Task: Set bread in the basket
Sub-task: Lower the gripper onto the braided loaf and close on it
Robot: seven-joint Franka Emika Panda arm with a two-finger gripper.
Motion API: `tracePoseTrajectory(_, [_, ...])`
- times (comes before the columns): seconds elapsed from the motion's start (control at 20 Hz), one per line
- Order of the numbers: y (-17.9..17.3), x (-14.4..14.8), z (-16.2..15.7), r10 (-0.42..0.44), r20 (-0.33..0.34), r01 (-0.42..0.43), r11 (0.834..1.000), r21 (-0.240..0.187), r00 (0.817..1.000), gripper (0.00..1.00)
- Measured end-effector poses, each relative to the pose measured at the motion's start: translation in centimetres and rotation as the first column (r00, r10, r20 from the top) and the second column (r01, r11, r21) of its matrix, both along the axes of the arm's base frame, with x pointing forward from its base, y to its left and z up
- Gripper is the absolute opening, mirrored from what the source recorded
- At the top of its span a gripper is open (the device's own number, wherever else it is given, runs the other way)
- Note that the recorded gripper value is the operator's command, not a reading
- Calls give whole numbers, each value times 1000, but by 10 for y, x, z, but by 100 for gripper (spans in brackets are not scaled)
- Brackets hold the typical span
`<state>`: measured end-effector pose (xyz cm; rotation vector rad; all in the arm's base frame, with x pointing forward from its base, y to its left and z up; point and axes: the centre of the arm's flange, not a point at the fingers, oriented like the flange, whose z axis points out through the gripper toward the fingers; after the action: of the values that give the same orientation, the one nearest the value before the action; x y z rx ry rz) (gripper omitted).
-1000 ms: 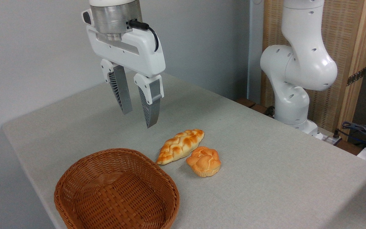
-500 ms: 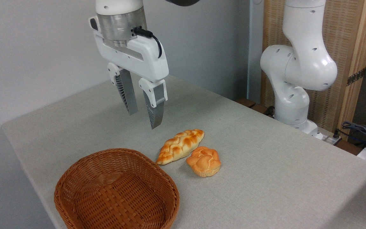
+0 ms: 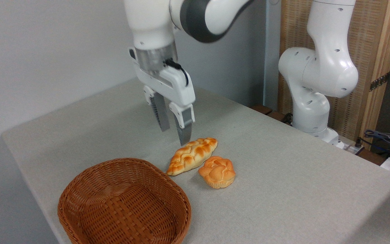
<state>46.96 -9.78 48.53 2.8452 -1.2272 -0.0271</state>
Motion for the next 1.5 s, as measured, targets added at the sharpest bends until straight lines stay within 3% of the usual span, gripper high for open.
tracePoseTrajectory(0.25, [6,-21,-53,6,-23,-6,1000,7,1000,100])
tracePoseTrajectory(0.6, [8,-27,-67,9,-40,-9,1000,11,999,98])
tracePoseTrajectory(0.7, [9,-29,-74,10,-37,-9,1000,11,999,80])
tracePoseTrajectory(0.8, [9,-30,-78,10,-33,-9,1000,10,999,49])
tracePoseTrajectory(0.85, [9,-30,-79,9,-32,-9,1000,10,999,41])
tracePoseTrajectory(0.9, [8,-30,-79,9,-30,-9,1000,10,999,38])
tracePoseTrajectory(1.5, [7,-30,-83,5,-36,-5,1000,11,999,37])
